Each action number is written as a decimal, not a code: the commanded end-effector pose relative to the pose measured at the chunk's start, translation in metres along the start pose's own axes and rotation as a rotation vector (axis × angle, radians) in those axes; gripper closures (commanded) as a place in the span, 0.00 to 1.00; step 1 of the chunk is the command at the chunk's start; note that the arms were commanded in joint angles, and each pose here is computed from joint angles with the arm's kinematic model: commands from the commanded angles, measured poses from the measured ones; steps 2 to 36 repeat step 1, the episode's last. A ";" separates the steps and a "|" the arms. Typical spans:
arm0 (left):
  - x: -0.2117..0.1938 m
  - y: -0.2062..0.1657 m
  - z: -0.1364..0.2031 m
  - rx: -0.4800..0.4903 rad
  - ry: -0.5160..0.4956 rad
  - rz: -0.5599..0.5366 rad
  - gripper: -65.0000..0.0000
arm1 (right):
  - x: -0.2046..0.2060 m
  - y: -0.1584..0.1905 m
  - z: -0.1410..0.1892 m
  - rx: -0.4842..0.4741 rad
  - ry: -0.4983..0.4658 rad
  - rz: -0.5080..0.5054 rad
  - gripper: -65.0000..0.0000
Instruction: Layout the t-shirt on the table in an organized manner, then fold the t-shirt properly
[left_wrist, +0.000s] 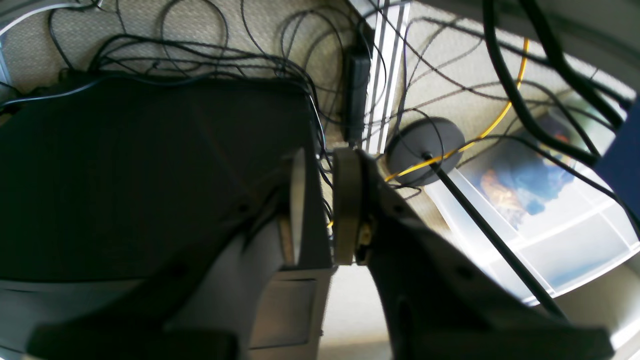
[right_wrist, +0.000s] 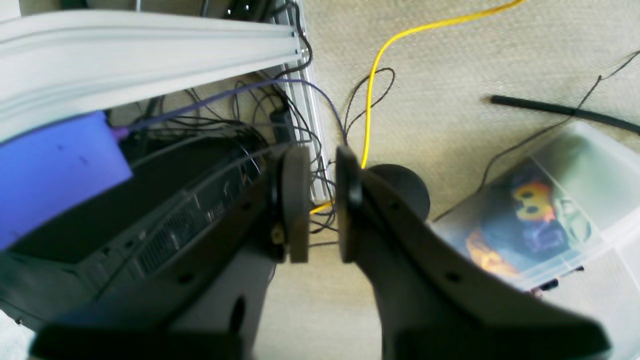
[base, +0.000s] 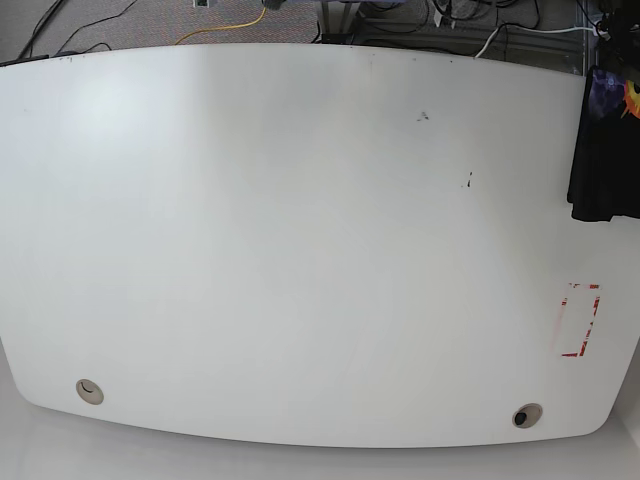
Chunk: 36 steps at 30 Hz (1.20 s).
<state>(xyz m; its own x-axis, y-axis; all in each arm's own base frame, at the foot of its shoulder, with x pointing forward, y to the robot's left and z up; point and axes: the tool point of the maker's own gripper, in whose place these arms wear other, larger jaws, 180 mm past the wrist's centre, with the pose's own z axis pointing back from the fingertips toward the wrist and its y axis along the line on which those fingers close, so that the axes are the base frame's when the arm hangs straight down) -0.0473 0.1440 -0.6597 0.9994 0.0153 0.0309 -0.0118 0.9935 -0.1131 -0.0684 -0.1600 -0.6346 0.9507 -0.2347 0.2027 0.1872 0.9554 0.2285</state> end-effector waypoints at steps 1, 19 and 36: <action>-0.001 0.003 0.000 0.010 0.002 -0.006 0.86 | -0.003 0.009 -0.002 0.013 -0.001 -0.014 0.86; -0.001 0.003 0.000 0.010 0.002 -0.006 0.86 | -0.003 0.009 -0.002 0.013 -0.001 -0.014 0.86; -0.001 0.003 0.000 0.010 0.002 -0.006 0.86 | -0.003 0.009 -0.002 0.013 -0.001 -0.014 0.86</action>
